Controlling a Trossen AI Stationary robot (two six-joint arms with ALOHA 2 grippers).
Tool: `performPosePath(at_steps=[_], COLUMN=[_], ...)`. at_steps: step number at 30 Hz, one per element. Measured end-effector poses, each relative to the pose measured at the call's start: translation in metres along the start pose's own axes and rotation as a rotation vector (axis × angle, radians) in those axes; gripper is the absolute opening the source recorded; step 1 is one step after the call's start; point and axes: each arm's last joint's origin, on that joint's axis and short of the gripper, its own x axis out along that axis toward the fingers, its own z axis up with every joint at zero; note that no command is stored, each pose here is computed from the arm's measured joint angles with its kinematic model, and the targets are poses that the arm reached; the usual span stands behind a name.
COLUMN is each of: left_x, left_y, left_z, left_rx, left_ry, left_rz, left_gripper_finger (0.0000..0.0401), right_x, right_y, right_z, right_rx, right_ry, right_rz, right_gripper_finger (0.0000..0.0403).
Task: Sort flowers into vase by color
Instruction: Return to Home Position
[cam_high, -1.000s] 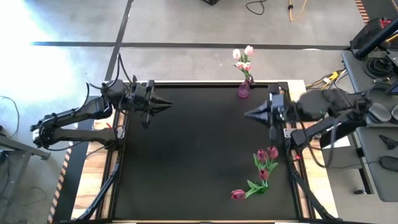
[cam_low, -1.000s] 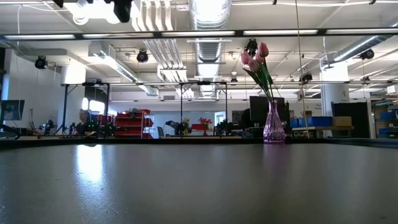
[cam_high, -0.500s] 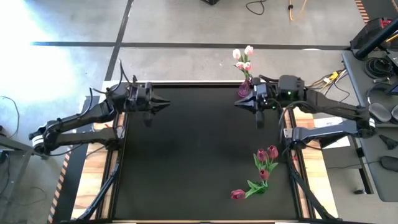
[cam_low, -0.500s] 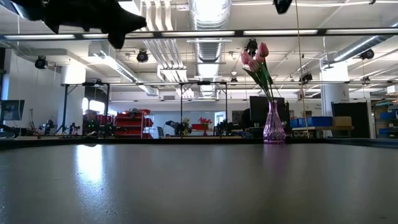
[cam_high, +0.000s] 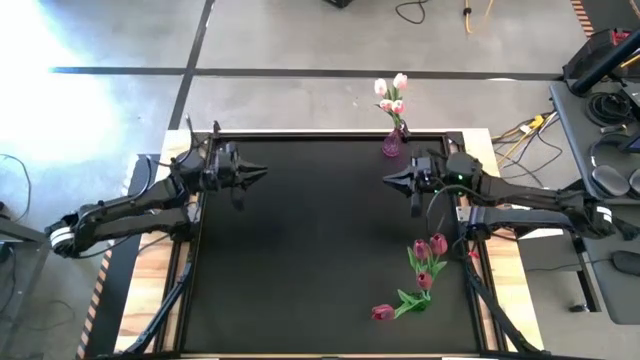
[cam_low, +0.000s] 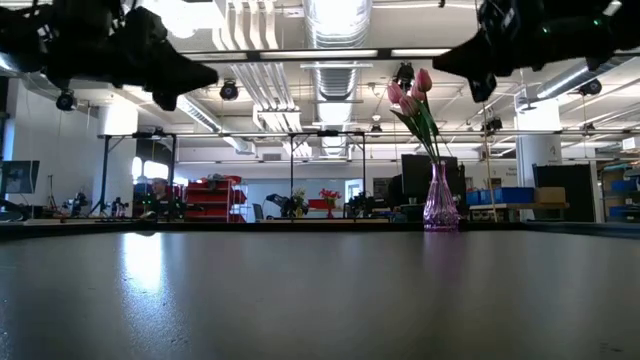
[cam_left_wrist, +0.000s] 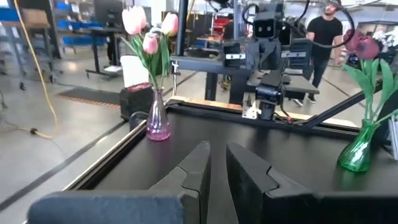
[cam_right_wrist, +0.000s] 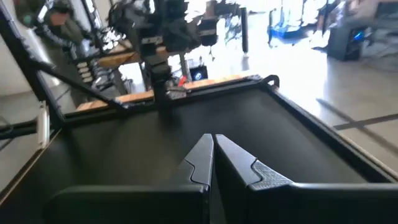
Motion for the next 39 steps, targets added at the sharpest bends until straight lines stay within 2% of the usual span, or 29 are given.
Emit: performPosePath(at_steps=[5,11,16,20,22,28,33,39], left_x=[-0.018,-0.036,-0.046,-0.052,-0.055,-0.062,-0.058,-0.054], left_y=[-0.001,0.000,0.000,-0.001,-0.002,-0.006,-0.011,-0.019], left_z=[-0.021,-0.053,-0.067,-0.076,-0.078,-0.070,-0.074,-0.078], left_rx=[0.023,-0.013,-0.027,-0.042,-0.046,-0.052,-0.072,-0.050], left_ry=[-0.019,-0.033,-0.070,-0.011,0.001,-0.100,-0.060,-0.019], left_rz=[0.065,0.110,0.131,0.182,0.187,0.201,0.217,0.199], left_gripper_finger=[0.0036,0.0036,0.0036,0.0036,0.0036,0.0036,0.0036,0.0036], right_x=[-0.014,-0.027,-0.035,-0.042,-0.044,-0.043,-0.042,-0.041], right_y=[-0.001,-0.001,0.000,0.000,0.000,0.002,0.008,0.009], right_z=[-0.026,-0.050,-0.062,-0.069,-0.072,-0.088,-0.092,-0.101], right_rx=[0.002,0.024,0.039,0.035,0.048,0.061,0.047,0.031], right_ry=[-0.062,-0.078,-0.103,-0.128,-0.131,-0.104,-0.140,-0.087], right_rz=[-0.045,-0.079,-0.096,-0.121,-0.120,-0.147,-0.140,-0.165], right_gripper_finger=[0.0008,0.0008,0.0009,0.0009,0.0009,0.0009,0.0009,0.0009])
